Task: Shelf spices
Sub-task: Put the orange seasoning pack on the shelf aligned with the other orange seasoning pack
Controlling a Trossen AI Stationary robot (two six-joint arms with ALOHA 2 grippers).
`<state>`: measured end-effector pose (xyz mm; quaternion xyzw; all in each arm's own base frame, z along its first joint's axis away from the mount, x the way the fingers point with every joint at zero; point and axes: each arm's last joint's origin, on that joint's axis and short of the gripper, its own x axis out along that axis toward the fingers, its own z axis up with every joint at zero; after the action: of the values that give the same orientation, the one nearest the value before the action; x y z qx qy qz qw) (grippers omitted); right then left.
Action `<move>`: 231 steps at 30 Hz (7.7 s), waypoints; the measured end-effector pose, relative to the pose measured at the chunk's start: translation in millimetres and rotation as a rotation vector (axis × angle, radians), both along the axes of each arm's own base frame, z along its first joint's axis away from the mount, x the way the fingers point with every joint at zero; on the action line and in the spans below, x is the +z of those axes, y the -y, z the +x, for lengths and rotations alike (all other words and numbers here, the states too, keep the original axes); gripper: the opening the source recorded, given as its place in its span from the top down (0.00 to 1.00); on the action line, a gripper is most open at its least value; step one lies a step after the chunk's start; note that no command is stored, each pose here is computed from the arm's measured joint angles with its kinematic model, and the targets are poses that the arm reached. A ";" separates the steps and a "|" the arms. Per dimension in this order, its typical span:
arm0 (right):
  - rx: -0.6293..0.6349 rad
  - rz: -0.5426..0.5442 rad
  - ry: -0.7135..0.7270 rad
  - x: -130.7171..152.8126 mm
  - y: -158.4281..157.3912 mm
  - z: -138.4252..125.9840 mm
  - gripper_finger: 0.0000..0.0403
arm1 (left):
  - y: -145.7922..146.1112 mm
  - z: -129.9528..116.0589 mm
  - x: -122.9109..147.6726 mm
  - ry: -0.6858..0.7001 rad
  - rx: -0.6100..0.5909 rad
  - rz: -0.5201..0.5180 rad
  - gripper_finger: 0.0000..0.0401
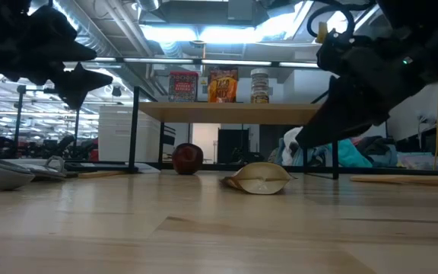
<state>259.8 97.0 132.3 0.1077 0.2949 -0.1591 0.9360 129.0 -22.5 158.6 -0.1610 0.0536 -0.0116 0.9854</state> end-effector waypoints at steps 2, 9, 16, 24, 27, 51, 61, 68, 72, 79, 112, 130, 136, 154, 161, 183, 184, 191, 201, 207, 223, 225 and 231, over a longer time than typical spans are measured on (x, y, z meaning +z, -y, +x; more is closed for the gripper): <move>-0.016 0.006 0.006 0.1 0.3 0.0 0.44 | 1.1 5.1 3.1 -0.010 -0.002 0.015 0.41; -0.085 0.060 0.035 0.3 1.0 0.0 0.44 | 6.5 30.4 4.8 -0.133 -0.003 0.048 0.41; -0.244 0.196 0.055 -3.2 3.3 -3.6 0.44 | 13.7 67.4 -6.2 -0.310 0.010 0.105 0.41; -0.417 0.377 0.073 -10.0 4.4 -6.7 0.44 | 22.9 112.3 -24.2 -0.418 0.006 0.150 0.41; -0.430 0.459 0.089 -13.5 2.2 -3.0 0.44 | 25.3 125.7 -29.8 -0.415 -0.002 0.177 0.41; -0.507 0.717 0.124 -31.4 3.4 31.8 0.44 | 31.3 185.9 -62.0 -0.483 -0.061 0.261 0.41; -0.567 0.758 0.133 -41.7 2.4 35.2 0.44 | 32.1 186.6 -61.9 -0.481 -0.072 0.263 0.41; -0.542 0.742 0.139 -36.7 -2.5 48.3 0.44 | 32.1 186.6 -61.8 -0.480 -0.072 0.263 0.41; -0.520 0.746 0.140 -34.9 -6.0 55.3 0.44 | 32.4 186.3 -62.2 -0.485 -0.077 0.262 0.41; -0.488 0.786 0.119 -32.2 -8.5 58.9 0.44 | 35.5 184.3 -63.9 -0.508 -0.084 0.268 0.41; -0.490 0.865 0.010 -19.8 -8.9 50.2 0.44 | 42.0 183.0 -71.3 -0.523 -0.098 0.259 0.41; -0.436 0.928 0.152 -36.6 -15.2 68.8 0.44 | 42.5 184.5 -69.7 -0.492 -0.101 0.253 0.41; -0.401 0.860 0.168 -33.0 -16.1 73.3 0.56 | 42.5 184.6 -69.4 -0.489 -0.100 0.253 0.41; -0.351 0.673 0.177 -33.1 -14.4 73.8 0.90 | 41.2 184.0 -66.2 -0.489 -0.103 0.285 0.41; -0.294 0.538 0.178 -32.6 -12.2 74.0 0.92 | 32.8 176.8 -49.2 -0.545 -0.077 0.285 0.41; -0.094 0.147 0.182 -25.9 -11.7 77.4 0.92 | 20.1 150.4 2.7 -0.589 0.102 0.279 0.41; -0.084 0.135 0.179 -25.8 -11.8 77.4 0.92 | 20.0 150.4 2.7 -0.588 0.106 0.277 0.41; -0.003 0.034 0.191 -22.3 -19.5 76.9 0.92 | 19.9 150.9 2.8 -0.584 0.119 0.251 0.41; 0.048 -0.045 0.232 -16.5 -23.9 78.4 0.92 | 25.0 159.8 10.3 -0.457 0.086 0.210 0.41; 0.087 -0.103 0.264 -11.6 -24.5 80.6 0.92 | 32.6 168.8 -3.8 -0.435 0.030 0.194 0.41; 0.038 -0.137 0.267 -11.5 -22.6 80.2 0.90 | 33.8 173.4 -6.3 -0.395 -0.001 0.281 0.93; 0.038 -0.147 0.266 -11.3 -22.5 80.2 0.87 | 33.6 173.4 -6.2 -0.394 -0.001 0.287 0.96; -0.005 -0.206 0.271 -9.7 -20.8 80.4 0.83 | 31.3 173.5 -6.1 -0.397 0.041 0.331 0.96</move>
<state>340.2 117.8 122.6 0.0324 0.1480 -0.1750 0.9728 302.6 -53.8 152.5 0.0024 0.2439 0.0491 0.9686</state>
